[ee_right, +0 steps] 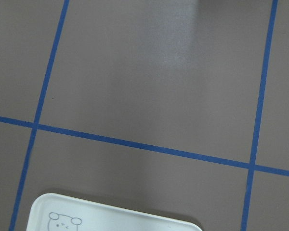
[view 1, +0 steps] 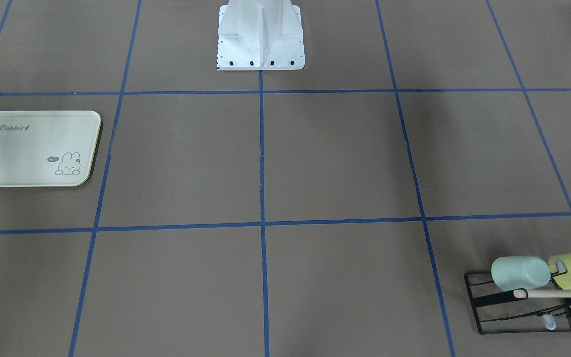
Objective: Left arm grabs green cup and hands to right arm on tray
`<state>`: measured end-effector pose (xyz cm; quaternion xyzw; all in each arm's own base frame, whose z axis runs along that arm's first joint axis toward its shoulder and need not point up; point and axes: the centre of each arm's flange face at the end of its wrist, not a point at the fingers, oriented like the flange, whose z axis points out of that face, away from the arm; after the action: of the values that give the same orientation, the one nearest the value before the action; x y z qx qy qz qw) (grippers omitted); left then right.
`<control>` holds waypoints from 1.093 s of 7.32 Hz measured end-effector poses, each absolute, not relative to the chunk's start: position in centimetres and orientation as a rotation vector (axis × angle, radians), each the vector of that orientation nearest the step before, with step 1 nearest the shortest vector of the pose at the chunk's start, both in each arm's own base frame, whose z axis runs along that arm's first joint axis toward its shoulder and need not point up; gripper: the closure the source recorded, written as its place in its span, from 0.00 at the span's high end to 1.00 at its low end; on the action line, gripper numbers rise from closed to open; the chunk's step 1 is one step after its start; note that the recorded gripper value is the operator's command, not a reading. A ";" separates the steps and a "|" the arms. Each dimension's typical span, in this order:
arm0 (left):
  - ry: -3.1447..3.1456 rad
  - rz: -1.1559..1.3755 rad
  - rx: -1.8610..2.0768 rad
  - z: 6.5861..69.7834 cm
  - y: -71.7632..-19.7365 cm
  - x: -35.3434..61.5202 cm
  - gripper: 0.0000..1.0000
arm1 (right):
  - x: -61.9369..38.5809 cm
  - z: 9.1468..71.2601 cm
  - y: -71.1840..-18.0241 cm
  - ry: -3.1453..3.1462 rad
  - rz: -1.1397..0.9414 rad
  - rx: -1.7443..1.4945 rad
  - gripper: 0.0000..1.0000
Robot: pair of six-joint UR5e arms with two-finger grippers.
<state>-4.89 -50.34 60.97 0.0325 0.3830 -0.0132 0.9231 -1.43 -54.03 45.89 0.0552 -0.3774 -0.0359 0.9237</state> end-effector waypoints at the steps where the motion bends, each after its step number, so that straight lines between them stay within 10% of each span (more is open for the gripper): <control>1: 0.790 -0.034 0.070 60.7 -50.4 -4.9 1.00 | -1.2 46.6 -53.7 -0.751 -0.063 0.092 1.00; 8: 0.854 0.028 0.189 59.0 -50.3 -3.6 1.00 | -0.9 48.7 -50.5 -0.779 -0.045 0.050 1.00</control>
<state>-3.65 -50.31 58.97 0.0917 0.4134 0.0135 0.9058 -0.91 -50.46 48.68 0.0244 -0.3797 -0.0219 0.9245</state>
